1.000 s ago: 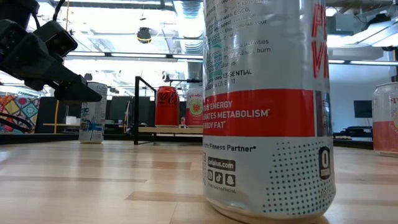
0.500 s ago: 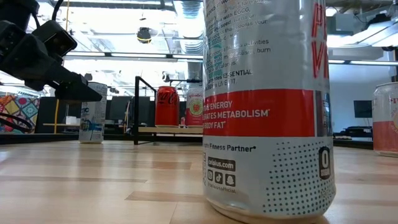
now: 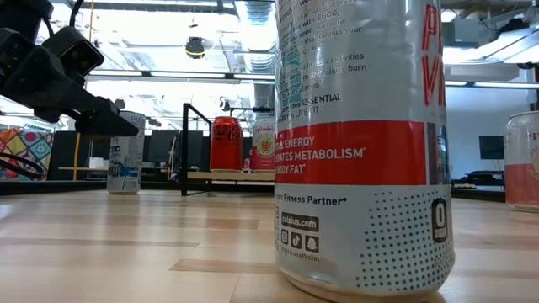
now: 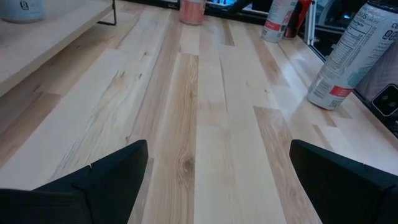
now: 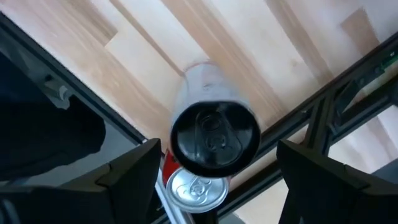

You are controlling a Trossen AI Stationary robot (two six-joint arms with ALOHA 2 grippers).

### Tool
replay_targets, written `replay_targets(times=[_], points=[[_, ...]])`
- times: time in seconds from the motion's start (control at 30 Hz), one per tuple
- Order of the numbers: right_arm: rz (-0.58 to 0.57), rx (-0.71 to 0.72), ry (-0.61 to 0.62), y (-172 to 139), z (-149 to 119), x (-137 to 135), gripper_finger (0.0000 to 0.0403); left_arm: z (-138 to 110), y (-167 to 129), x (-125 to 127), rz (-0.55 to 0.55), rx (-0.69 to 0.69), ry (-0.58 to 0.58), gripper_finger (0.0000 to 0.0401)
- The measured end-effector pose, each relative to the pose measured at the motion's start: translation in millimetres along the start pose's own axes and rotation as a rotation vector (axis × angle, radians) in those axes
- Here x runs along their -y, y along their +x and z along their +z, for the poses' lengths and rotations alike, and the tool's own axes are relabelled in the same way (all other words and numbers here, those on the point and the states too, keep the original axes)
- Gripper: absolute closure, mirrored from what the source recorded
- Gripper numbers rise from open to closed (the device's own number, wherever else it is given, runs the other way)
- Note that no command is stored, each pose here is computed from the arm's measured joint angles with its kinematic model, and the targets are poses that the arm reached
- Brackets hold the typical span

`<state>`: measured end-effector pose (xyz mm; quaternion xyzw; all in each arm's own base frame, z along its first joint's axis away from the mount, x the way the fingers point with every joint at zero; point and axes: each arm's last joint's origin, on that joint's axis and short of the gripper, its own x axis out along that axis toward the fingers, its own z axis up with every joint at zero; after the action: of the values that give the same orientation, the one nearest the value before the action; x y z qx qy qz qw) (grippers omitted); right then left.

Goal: Place canned beverage on shelf
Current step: Put the right white pink soda can on the shelf and align with other white pink soda can

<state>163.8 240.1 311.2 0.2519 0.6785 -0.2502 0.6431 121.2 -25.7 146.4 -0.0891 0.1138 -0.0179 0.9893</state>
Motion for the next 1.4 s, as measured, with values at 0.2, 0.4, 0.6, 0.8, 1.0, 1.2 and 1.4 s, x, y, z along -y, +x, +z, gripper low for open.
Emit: replay_targets(times=[0.2, 0.4, 0.6, 0.8, 1.0, 1.2, 1.4], points=[[0.001, 0.004, 0.006, 0, 0, 0, 0.0058, 0, 0, 0, 0.0, 0.0, 0.001, 0.0022], [0.034, 0.027, 0.006, 4, 0, -3, 0.0058, 0, 0, 0, 0.001, -0.005, 0.002, 0.0022], [-0.052, -0.022, 0.003, 26, 0, 3, 0.0058, 0, 0, 0, 0.001, -0.005, 0.003, 0.0022], [-0.027, -0.036, -0.003, 36, 0, -2, 0.0058, 0, 0, 0, 0.0, 0.0, 0.002, 0.0022], [-0.076, -0.035, -0.015, 35, 2, 3, 0.0058, 1, 0, 0, 0.003, 0.006, 0.007, 0.0022], [-0.026, 0.029, -0.085, 30, 5, -1, 0.0058, 1, 0, 0, -0.004, 0.004, -0.013, 0.0022], [0.024, 0.074, -0.088, 12, 9, -2, 0.0058, -2, 0, -4, 0.117, 0.0, -0.063, 0.0022]])
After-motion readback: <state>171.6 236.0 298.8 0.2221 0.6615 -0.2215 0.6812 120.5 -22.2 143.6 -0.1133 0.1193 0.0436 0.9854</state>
